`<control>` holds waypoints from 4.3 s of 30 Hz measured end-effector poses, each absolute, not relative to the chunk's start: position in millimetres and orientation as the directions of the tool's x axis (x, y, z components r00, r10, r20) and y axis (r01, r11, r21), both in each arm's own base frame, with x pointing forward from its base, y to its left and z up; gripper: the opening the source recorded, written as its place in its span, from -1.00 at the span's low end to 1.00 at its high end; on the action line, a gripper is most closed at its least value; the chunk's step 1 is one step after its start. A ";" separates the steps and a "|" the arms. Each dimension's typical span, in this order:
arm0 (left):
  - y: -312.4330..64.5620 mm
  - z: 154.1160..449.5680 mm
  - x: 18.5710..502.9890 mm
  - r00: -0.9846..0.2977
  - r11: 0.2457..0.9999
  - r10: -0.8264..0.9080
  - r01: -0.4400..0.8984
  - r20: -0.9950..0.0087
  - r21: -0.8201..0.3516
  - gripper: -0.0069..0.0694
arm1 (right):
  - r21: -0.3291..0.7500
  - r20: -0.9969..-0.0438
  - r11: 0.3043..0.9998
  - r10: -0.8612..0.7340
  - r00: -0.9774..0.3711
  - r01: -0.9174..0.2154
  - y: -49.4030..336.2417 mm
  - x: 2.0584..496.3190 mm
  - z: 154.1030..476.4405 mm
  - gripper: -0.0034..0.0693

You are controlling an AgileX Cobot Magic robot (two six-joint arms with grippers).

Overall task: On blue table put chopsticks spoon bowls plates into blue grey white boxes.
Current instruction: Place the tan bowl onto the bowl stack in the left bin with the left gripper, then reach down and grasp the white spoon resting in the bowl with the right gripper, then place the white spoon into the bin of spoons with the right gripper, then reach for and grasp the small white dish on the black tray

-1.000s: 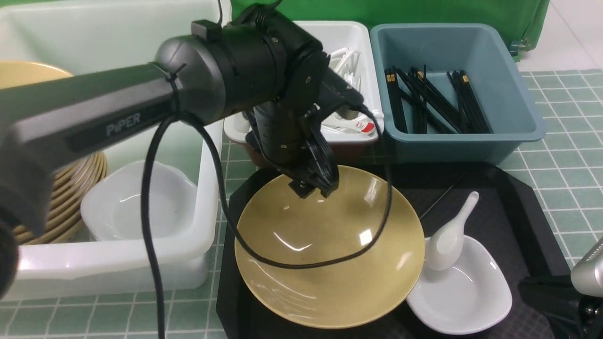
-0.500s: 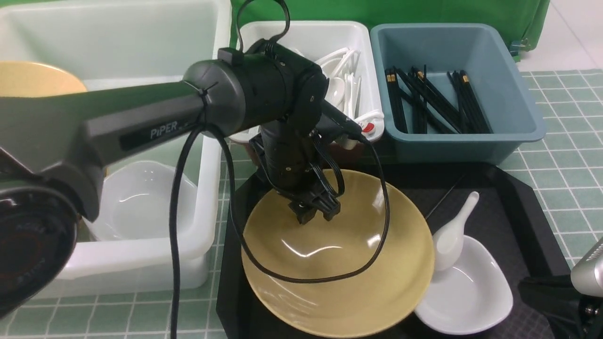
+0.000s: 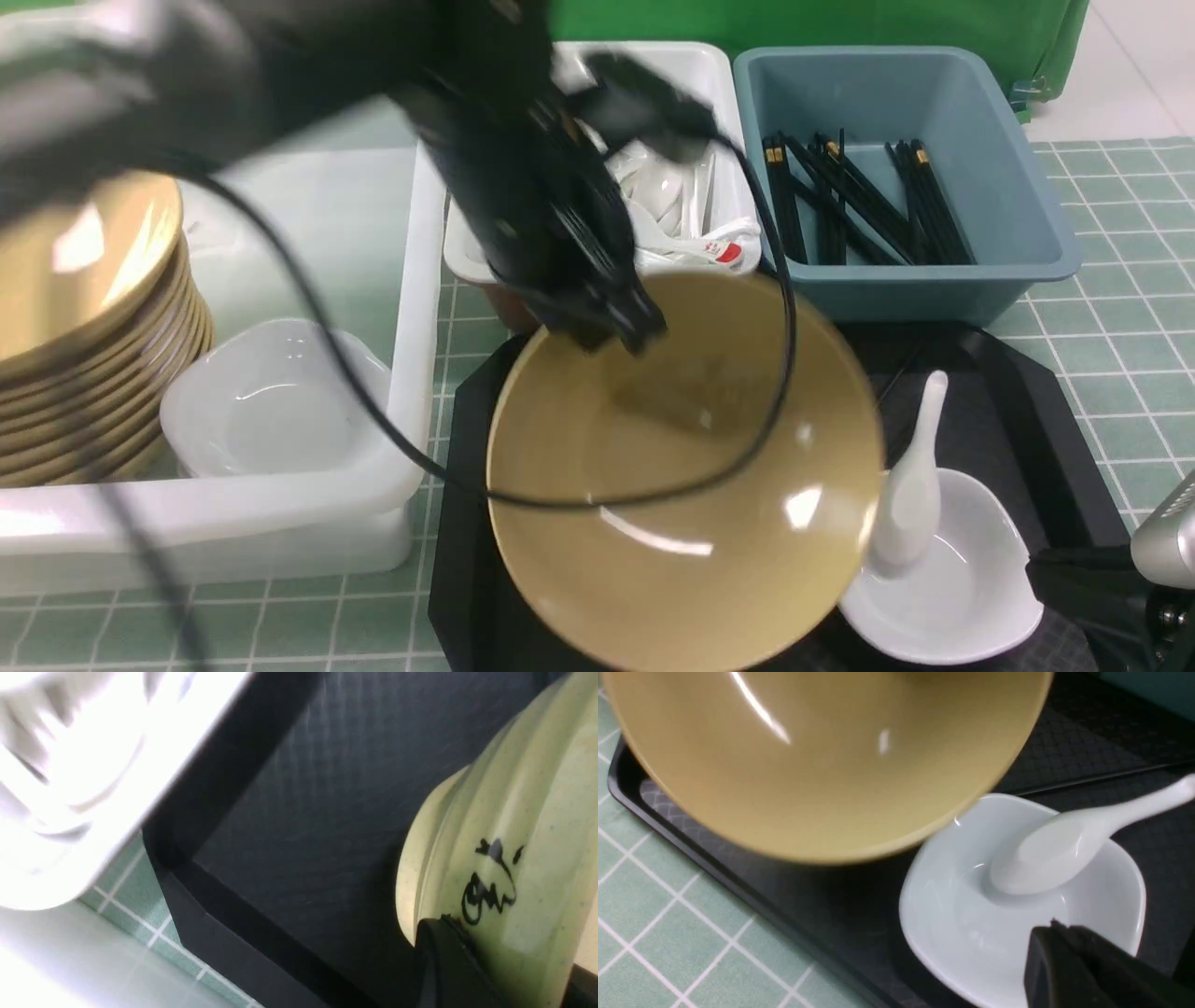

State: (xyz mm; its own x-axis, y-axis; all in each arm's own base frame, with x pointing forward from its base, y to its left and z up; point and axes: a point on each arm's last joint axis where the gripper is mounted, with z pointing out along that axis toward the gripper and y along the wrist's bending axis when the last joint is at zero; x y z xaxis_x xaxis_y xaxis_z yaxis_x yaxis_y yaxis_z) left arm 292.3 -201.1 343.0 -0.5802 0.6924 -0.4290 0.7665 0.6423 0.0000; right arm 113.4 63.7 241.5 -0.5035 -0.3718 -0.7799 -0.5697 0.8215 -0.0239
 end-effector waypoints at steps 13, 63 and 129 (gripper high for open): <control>43.5 433.0 265.0 -0.729 0.991 -0.054 0.047 -0.682 -0.128 -0.80 | -0.021 -0.774 0.820 -0.376 -0.510 -0.572 63.7 112.7 240.8 -0.77; -32.8 394.8 97.3 -0.387 0.915 0.138 0.402 -0.912 -0.032 -0.82 | 0.105 -0.666 0.901 -0.251 -0.702 -0.422 88.6 191.1 239.2 0.07; -7.3 280.0 38.2 -0.080 0.997 0.045 0.064 -0.996 0.040 -0.81 | -0.024 -0.150 0.913 -0.405 -0.902 -0.407 97.3 286.3 196.5 0.53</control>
State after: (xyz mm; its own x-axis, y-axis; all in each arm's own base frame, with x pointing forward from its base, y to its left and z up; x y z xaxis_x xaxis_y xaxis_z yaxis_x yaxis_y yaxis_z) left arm 38.2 -7.3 280.0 -0.0802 0.0452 -0.9958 0.0643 0.9971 0.0400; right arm 286.3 97.3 196.5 -0.9017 -0.4055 -0.1501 -0.4066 0.9133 -0.0243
